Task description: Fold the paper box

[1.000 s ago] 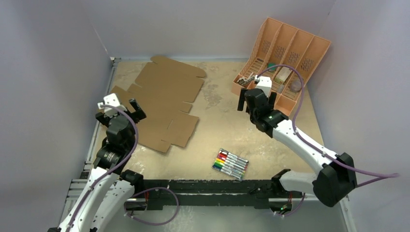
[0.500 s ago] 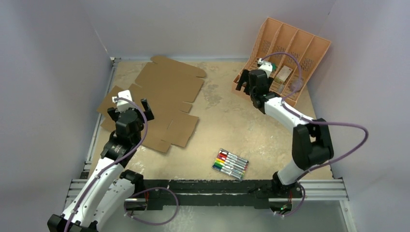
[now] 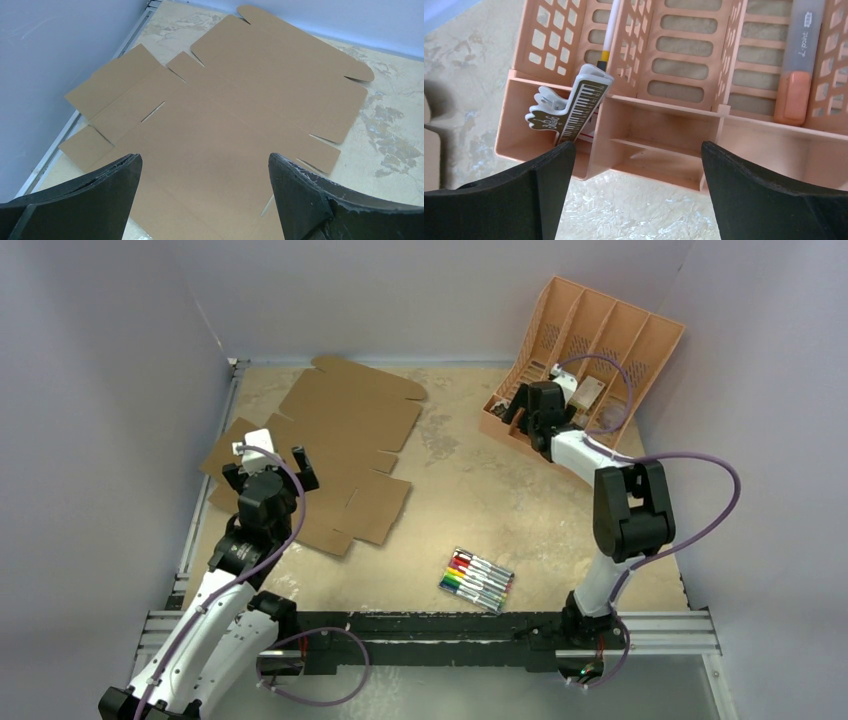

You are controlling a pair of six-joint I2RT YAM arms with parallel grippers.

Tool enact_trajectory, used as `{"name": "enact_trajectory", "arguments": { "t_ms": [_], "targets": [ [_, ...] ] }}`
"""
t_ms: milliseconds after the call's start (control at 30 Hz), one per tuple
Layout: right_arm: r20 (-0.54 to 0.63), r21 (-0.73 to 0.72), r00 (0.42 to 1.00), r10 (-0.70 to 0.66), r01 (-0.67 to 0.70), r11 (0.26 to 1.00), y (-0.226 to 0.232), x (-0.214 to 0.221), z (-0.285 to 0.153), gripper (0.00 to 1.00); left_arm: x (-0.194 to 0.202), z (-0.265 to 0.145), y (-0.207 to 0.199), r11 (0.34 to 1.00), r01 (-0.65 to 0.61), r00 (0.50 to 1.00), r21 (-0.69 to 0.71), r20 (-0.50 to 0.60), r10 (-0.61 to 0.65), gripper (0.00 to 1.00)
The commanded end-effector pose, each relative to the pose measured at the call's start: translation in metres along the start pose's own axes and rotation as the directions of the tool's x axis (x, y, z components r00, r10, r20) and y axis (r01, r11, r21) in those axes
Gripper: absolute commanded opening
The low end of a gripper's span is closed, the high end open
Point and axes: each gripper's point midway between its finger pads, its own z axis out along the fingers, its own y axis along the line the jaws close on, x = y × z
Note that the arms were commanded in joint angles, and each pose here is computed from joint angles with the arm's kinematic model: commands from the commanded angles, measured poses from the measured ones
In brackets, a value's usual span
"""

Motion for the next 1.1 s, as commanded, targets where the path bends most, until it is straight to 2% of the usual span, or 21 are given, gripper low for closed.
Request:
{"name": "enact_trajectory", "arguments": {
  "t_ms": [0,267,567,767,933,1067],
  "targets": [
    [0.026,0.053,0.999,0.044,-0.046,0.998,-0.019,-0.005,-0.005,0.99,-0.011,0.001,-0.007,0.999,0.012,0.999,0.03,0.041,-0.014,0.99],
    [0.027,0.173,0.998,0.05,-0.053,0.984,-0.076,0.007,-0.033,0.99,-0.013,0.001,-0.008,0.999,0.012,0.999,0.04,0.046,-0.014,0.99],
    [0.104,0.208,0.994,0.038,-0.059,0.976,-0.12,-0.012,-0.055,0.99,-0.013,0.0,-0.01,0.998,0.014,0.999,0.054,0.046,-0.017,0.99],
    [0.123,0.292,0.991,0.055,-0.089,0.952,-0.159,-0.02,-0.064,0.99,-0.012,0.0,-0.012,0.998,0.014,0.999,0.061,0.044,-0.017,0.99],
    [0.138,0.306,0.99,0.025,-0.067,0.95,-0.159,-0.035,-0.079,0.99,-0.011,0.001,-0.013,0.998,0.015,0.999,0.063,0.037,-0.017,0.99],
    [0.129,0.18,0.991,-0.02,-0.003,0.984,-0.125,-0.043,-0.094,0.99,-0.005,0.005,-0.019,0.997,0.019,1.0,0.073,0.006,-0.019,0.99]
  ]
}}
